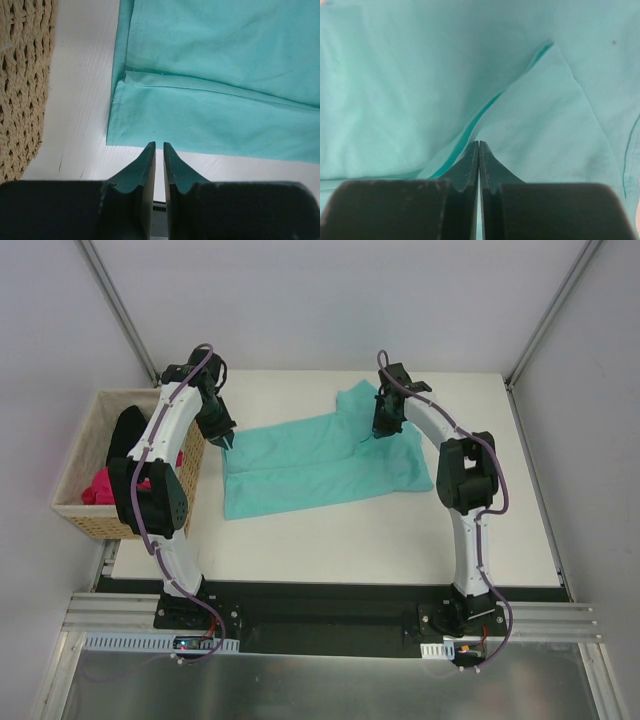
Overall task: Fold and stack the t-shirts
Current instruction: Fold the flattened tshirt in 1/3 of the way
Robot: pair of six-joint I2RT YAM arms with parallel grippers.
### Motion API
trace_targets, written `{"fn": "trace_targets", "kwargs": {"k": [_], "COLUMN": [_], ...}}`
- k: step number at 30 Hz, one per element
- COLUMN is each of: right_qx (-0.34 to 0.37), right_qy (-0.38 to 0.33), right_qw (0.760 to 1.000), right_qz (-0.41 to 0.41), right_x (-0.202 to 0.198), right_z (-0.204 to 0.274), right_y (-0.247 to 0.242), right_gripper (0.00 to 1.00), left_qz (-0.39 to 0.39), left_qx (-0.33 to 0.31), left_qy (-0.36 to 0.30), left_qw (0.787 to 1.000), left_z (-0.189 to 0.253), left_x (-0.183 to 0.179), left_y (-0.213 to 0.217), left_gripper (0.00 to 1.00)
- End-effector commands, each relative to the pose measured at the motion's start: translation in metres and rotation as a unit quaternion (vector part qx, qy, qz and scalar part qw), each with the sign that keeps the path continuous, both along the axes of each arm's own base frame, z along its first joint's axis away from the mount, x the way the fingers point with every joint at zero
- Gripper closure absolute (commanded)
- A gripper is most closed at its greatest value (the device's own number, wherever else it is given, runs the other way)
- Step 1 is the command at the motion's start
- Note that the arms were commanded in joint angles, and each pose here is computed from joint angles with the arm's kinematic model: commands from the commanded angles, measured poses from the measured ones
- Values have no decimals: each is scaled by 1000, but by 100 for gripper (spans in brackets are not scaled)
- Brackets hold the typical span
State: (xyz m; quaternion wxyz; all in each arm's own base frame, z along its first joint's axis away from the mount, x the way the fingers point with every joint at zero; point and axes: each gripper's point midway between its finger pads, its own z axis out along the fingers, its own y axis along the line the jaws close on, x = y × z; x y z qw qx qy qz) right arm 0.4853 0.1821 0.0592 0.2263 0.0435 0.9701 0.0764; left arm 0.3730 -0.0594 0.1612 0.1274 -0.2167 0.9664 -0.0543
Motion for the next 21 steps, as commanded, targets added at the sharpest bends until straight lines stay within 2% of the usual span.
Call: {"fn": "trace_targets", "kwargs": {"k": [1, 7, 12, 14, 16, 21], "right_qx": [28, 27, -3, -9, -8, -13], "right_qy": [-17, -29, -36, -34, -28, -22], "right_qw": [999, 999, 999, 998, 998, 998], "right_qz": [15, 12, -31, -43, -54, -65], "right_x": [18, 17, -4, -22, -40, -70], "right_z": [17, 31, 48, 53, 55, 54], "right_y": [10, -5, -44, -51, -55, -58], "right_gripper": [99, 98, 79, 77, 77, 93], "left_qz": [0, 5, 7, 6, 2, -7], "left_qx": [9, 9, 4, 0, -2, -12], "left_qy": [-29, -25, -22, -23, -23, -12], "left_qw": [1000, 1000, 1000, 1000, 1000, 1000], "left_z": [28, 27, 24, 22, 21, 12], "left_x": [-5, -12, -15, -13, -12, -14], "left_y": [9, 10, 8, 7, 5, 1], "left_gripper": [89, 89, 89, 89, 89, 89]}}
